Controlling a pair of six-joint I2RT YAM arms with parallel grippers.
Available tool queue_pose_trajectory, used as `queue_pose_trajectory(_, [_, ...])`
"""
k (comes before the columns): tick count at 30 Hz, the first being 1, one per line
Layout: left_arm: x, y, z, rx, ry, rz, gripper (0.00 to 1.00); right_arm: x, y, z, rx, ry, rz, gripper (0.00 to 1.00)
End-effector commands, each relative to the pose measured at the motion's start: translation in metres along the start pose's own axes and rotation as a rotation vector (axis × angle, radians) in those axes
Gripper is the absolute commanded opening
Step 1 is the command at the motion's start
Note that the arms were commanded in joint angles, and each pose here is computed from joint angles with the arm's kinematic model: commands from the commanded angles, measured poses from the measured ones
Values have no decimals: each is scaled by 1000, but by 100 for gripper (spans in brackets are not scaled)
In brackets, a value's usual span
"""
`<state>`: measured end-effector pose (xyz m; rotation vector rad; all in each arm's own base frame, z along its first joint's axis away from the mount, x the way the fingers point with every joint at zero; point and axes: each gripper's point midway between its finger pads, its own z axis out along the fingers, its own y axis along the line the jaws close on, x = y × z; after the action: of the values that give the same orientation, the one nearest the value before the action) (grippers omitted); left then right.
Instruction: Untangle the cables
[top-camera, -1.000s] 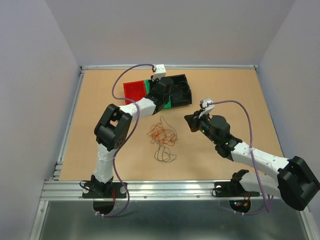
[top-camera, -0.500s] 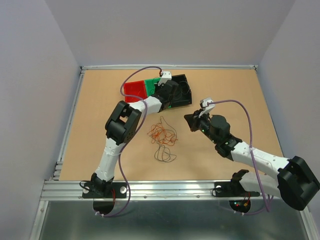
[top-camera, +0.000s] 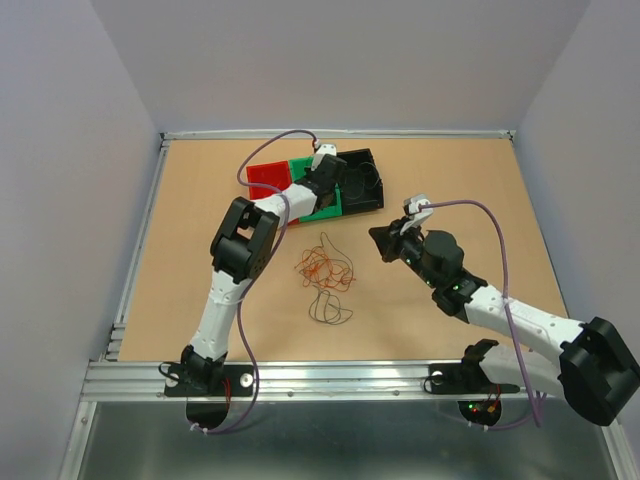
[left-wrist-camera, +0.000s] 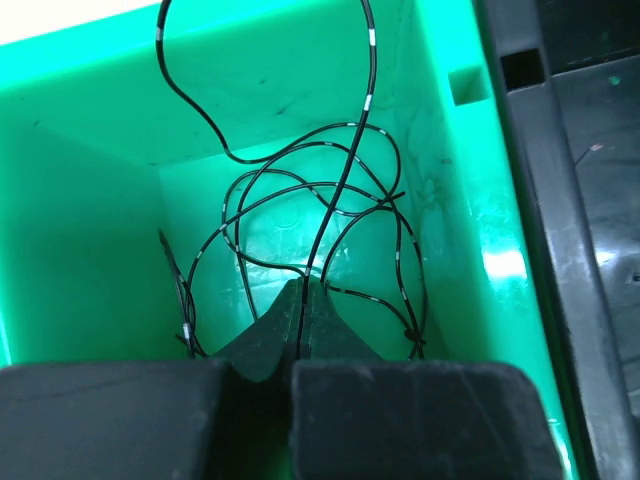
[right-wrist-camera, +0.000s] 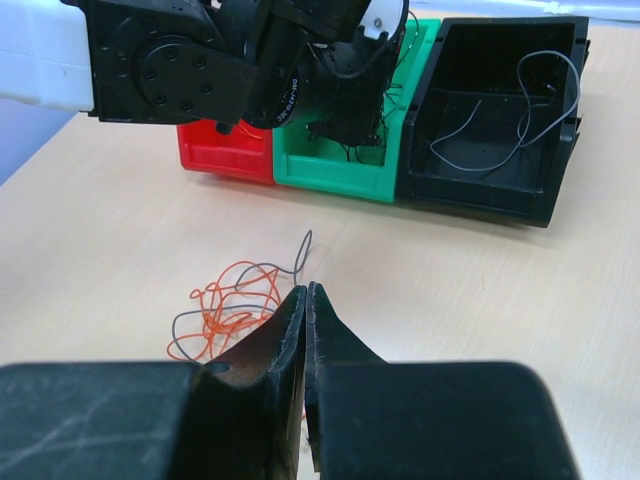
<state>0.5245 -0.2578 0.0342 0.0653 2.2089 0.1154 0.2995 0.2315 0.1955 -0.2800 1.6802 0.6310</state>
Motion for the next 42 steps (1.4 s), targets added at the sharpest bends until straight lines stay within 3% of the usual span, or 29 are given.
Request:
queue_pose_trajectory(1, [11,-1,2,41,62,-16,0,-39,6,1,-10,-105,17,5])
queue_pose_trajectory(7, [3,6,6,33,54,-28,7,-38,5,1,-4,-102,15,5])
queue_pose_trajectory(11, [-27,13,-18,46,-27,-64,22,-38,5,1,-4,-103,14,5])
queue_pose_trajectory(20, [-55,22,-55,77,-92,-85,38,-39,5,1,-5,-106,14,5])
queue_pose_trajectory(26, [-74,26,-73,93,-163,-94,41,-38,4,0,-4,-105,12,5])
queue_pose_trajectory(33, [-88,33,-92,94,-209,-101,66,-38,4,0,-6,-104,14,5])
queue_pose_trajectory(42, [-101,46,-119,105,-273,-84,67,-32,7,12,-16,-72,14,9])
